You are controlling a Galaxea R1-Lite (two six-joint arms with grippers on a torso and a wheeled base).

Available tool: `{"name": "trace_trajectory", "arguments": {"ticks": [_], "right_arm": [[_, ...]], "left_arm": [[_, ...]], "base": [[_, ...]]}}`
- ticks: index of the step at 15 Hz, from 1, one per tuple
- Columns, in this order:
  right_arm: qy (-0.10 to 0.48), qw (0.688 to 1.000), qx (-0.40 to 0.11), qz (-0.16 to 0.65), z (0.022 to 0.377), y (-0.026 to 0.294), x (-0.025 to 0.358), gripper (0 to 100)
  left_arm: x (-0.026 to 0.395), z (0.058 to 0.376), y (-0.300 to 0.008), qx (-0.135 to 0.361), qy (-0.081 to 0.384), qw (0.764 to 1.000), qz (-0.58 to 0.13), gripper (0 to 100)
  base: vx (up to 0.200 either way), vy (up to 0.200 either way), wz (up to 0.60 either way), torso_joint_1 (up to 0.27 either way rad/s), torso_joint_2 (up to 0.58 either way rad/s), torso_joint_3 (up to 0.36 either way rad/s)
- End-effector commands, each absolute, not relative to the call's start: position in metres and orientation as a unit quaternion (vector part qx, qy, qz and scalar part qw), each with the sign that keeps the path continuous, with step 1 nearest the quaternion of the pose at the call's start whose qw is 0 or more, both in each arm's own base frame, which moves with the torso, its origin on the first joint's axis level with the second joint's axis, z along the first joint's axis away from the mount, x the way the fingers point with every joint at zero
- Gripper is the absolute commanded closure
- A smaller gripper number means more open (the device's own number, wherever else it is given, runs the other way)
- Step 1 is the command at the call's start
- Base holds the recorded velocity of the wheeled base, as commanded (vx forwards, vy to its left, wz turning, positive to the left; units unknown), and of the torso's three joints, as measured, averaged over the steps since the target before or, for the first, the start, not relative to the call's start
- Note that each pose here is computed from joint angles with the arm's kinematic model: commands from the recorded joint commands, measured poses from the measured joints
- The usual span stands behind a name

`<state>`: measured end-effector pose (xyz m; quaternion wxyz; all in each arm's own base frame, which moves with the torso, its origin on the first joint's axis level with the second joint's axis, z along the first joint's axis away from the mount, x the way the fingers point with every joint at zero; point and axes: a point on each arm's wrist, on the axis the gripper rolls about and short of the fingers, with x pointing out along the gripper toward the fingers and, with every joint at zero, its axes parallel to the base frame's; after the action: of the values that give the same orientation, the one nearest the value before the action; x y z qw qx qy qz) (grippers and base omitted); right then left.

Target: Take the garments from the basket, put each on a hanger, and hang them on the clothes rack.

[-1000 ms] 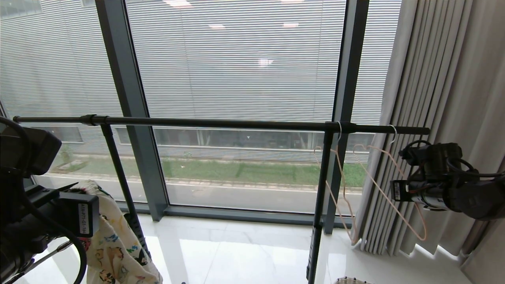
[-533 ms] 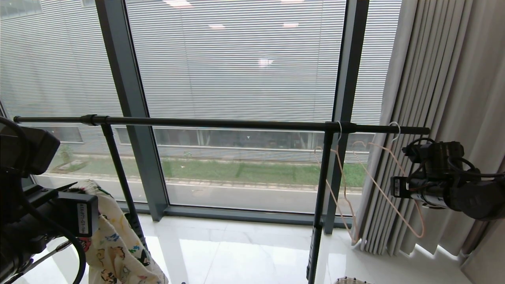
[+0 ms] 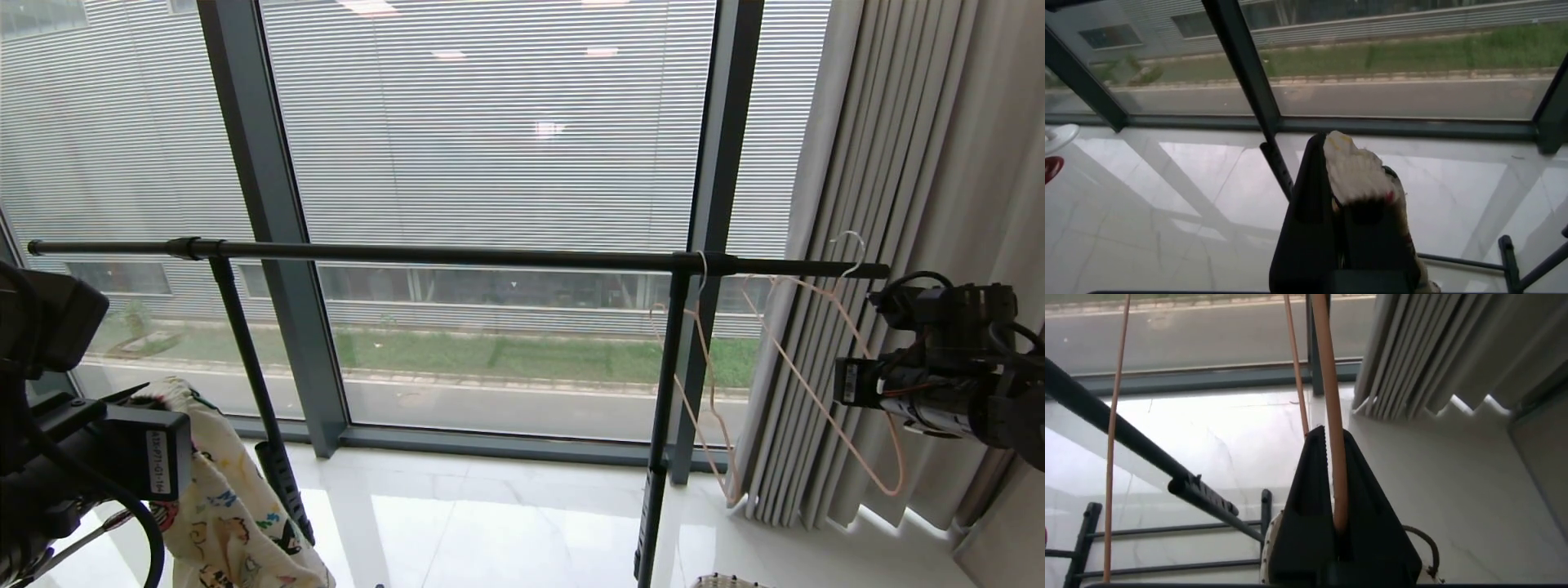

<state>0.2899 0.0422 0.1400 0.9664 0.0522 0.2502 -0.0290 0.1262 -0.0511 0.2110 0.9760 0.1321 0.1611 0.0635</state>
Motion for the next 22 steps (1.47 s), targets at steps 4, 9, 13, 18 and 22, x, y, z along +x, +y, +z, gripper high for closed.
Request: {"name": "trace_trajectory", "arguments": {"ticks": [4, 9, 13, 18, 22], "right_arm": [[0.234, 0.972, 0.034, -0.012, 0.152, 0.038, 0.228, 100], [0.232, 0.972, 0.011, 0.019, 0.151, 0.046, 0.204, 100], [0.222, 0.974, 0.006, 0.035, 0.156, 0.051, 0.198, 100], [0.203, 0.978, -0.008, 0.050, 0.164, 0.052, 0.193, 100], [0.174, 0.974, -0.009, 0.147, 0.177, 0.074, 0.178, 100]], "left_arm": [[0.120, 0.210, -0.048, 0.131, 0.155, 0.977, 0.067, 100], [0.110, 0.208, -0.043, 0.127, 0.147, 0.979, 0.068, 100], [0.107, 0.208, -0.041, 0.135, 0.145, 0.978, 0.066, 100], [0.106, 0.204, -0.041, 0.138, 0.150, 0.977, 0.066, 100], [0.107, 0.196, -0.041, 0.140, 0.159, 0.975, 0.065, 100]], "base": [[-0.100, 0.000, 0.00, 0.005, 0.00, 0.002], [-0.200, 0.000, 0.00, 0.001, 0.01, 0.003], [-0.200, 0.000, 0.00, -0.001, 0.00, 0.004], [-0.200, 0.000, 0.00, 0.006, 0.00, 0.005], [0.000, 0.000, 0.00, 0.000, 0.00, 0.000]]}}
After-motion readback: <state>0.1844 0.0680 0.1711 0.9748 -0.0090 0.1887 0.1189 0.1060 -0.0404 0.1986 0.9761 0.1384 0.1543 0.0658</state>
